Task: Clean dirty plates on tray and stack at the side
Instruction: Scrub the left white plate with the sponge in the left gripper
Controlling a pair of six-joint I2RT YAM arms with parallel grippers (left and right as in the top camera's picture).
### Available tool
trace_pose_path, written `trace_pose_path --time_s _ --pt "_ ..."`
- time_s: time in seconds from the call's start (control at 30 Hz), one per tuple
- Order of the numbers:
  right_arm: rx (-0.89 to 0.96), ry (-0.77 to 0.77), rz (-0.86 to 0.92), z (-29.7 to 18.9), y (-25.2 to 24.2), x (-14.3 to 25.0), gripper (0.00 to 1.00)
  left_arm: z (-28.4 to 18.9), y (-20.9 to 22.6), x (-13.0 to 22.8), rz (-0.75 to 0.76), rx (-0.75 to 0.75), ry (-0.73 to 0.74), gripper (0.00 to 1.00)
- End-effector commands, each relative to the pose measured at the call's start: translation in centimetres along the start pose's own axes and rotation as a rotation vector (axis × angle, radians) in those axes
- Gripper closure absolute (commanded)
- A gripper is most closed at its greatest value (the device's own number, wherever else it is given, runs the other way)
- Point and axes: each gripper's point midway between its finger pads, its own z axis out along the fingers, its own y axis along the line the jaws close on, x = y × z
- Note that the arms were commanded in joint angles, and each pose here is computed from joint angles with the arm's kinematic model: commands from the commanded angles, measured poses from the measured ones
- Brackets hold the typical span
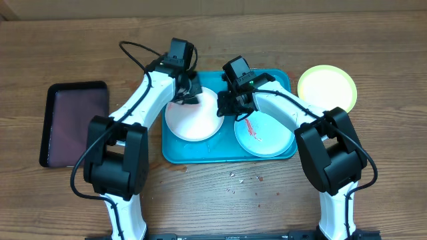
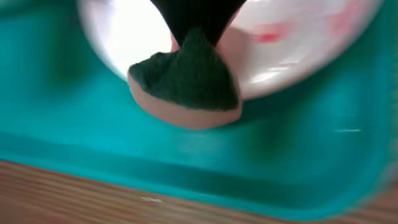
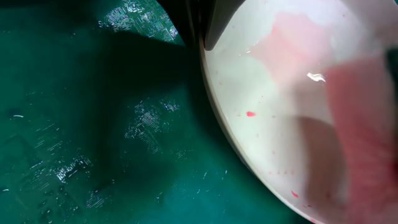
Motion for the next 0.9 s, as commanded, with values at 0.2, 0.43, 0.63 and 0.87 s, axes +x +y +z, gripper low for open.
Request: trace_pose_path --time_s 0.2,0.43,0.63,0.87 --pt "0.006 0.006 -0.006 -0.3 0.1 0.4 0.96 3.9 -0.6 4.0 0.017 -0.027 0.139 0.96" --pt "0.014 0.001 -0.004 -0.3 -0.1 0.2 0.96 2.7 7.0 2.3 0.041 -0.42 0.033 0.96" --pt "0.018 0.011 -0.002 -0.3 -0.2 0.5 0.96 0.6 10.7 0.3 0.066 -0.591 -0.033 0.96" --pt "0.02 0.014 -0.005 -0.6 -0.1 0.4 0.96 -4.6 11.6 -3.2 -0.031 -0.639 -0.097 0.96"
